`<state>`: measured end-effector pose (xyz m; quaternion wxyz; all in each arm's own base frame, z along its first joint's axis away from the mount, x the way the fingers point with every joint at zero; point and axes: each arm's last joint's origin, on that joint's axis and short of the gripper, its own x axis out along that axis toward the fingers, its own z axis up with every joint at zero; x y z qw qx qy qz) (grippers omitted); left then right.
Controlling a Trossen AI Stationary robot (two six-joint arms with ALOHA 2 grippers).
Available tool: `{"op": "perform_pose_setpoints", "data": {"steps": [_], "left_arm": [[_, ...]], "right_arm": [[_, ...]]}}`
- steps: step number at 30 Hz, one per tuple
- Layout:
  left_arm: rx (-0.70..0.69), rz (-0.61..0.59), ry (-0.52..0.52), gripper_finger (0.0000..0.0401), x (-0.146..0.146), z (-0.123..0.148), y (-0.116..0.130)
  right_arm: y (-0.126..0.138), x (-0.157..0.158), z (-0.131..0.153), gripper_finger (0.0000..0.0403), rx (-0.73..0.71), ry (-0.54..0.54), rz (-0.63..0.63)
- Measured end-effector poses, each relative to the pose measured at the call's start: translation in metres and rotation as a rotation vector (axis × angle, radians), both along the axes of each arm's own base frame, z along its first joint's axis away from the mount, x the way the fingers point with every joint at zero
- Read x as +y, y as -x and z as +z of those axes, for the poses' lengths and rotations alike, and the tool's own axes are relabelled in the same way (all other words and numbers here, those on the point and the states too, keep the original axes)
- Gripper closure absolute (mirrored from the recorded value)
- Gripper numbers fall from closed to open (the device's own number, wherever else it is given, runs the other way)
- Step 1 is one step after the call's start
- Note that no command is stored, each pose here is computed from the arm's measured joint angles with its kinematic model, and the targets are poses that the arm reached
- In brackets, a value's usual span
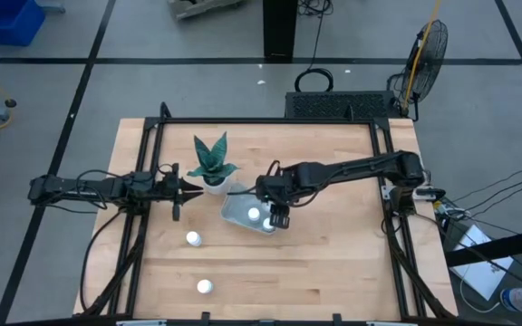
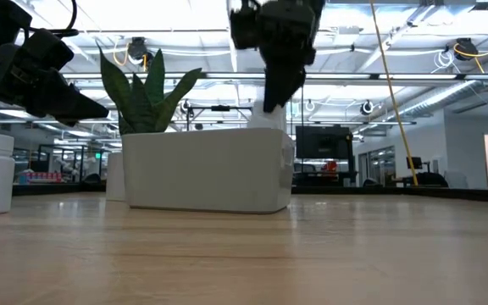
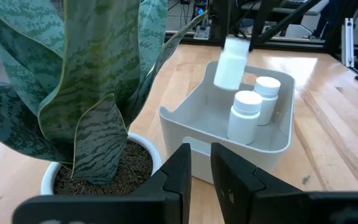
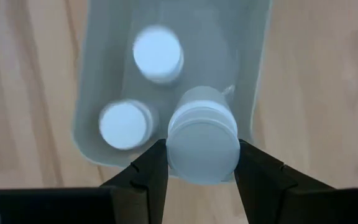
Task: Pick and place pill bottles into a basket
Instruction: Put the white pill bottle into the gray bin
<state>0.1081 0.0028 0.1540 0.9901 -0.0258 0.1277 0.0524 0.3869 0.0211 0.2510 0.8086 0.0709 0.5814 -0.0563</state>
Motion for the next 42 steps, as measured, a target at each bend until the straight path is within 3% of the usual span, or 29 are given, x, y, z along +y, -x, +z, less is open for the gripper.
{"op": "perform_pose_setpoints", "data": {"steps": [14, 42], "left_arm": [[0.0, -0.001, -0.001, 0.0336, 0.0, 0.0, 0.0], [0.001, -0.002, -0.002, 0.0336, 0.0, 0.0, 0.0]], "right_arm": [[-0.008, -0.006, -0.032, 0.0261, 0.119, -0.015, 0.025], [-0.013, -0.01, -0.049, 0.0261, 0.098, -0.041, 0.036]]}}
